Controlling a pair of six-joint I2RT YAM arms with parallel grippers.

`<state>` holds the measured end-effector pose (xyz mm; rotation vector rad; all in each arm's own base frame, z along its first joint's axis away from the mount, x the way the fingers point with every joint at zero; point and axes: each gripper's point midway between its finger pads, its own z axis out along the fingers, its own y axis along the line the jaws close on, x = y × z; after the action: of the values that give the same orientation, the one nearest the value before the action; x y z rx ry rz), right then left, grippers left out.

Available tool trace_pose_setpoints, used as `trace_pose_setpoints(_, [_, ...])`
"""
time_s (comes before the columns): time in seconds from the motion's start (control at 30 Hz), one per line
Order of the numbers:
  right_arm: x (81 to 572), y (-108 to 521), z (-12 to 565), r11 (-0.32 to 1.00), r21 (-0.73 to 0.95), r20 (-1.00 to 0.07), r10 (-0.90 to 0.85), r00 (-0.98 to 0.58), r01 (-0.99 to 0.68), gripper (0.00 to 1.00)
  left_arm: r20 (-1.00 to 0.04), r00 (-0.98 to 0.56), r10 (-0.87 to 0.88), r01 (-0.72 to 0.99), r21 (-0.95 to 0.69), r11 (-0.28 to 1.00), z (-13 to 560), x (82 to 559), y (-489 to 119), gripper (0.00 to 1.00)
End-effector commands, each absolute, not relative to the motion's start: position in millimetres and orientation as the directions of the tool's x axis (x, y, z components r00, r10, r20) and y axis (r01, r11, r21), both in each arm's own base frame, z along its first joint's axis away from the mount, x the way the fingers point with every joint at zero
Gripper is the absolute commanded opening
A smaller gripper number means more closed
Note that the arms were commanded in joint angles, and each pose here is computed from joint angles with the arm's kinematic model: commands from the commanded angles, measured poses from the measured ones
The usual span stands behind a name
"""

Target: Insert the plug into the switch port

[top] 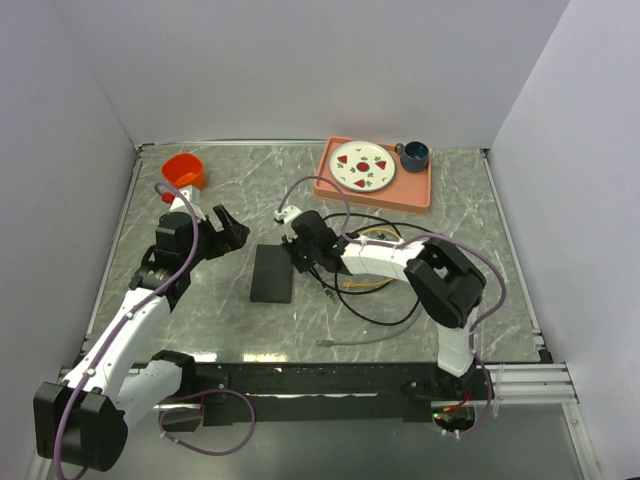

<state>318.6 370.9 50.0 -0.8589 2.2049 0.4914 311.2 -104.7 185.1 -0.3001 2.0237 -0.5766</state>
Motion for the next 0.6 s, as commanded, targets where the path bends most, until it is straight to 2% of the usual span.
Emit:
trace_pose_setpoints(0.0, [308.7, 370.6, 111.1, 0.643, 0.109, -0.821, -0.372, -0.434, -0.758, 0.00, -0.785, -0.465, -0.410, 0.158, -0.529, 0.834, 205.7, 309.7, -119.0, 0.97])
trace_pose_setpoints(0.17, [295.4, 361.0, 145.1, 0.603, 0.100, -0.861, -0.347, -0.373, -0.792, 0.00, -0.809, -0.439, -0.390, 0.285, -0.537, 0.794, 217.6, 304.5, -134.5, 0.97])
trace_pose_setpoints(0.3, [313.6, 349.2, 132.6, 0.666, 0.089, -0.831, -0.360, -0.424, -0.741, 0.00, -0.824, -0.407, -0.395, 0.273, -0.523, 0.808, 222.4, 305.5, -128.6, 0.97])
trace_pose_setpoints(0.43, [327.2, 360.0, 114.8, 0.668, 0.161, -0.754, -0.391, -0.527, -0.726, 0.31, -0.821, -0.402, -0.404, 0.237, -0.520, 0.821, 219.8, 307.4, -122.9, 0.97])
trace_pose_setpoints(0.47, [327.7, 363.7, 109.5, 0.659, 0.183, -0.752, -0.385, -0.536, -0.730, 0.49, -0.820, -0.400, -0.410, 0.226, -0.522, 0.823, 219.0, 308.1, -121.4, 0.97])
trace_pose_setpoints(0.53, [325.9, 364.2, 103.0, 0.655, 0.208, -0.768, -0.351, -0.536, -0.726, 0.73, -0.812, -0.413, -0.412, 0.189, -0.519, 0.833, 212.0, 308.0, -117.0, 0.97])
trace_pose_setpoints(0.57, [334.9, 365.3, 110.7, 0.673, 0.197, -0.801, -0.310, -0.513, -0.713, 0.89, -0.812, -0.415, -0.410, 0.184, -0.516, 0.837, 211.5, 308.0, -116.1, 0.97])
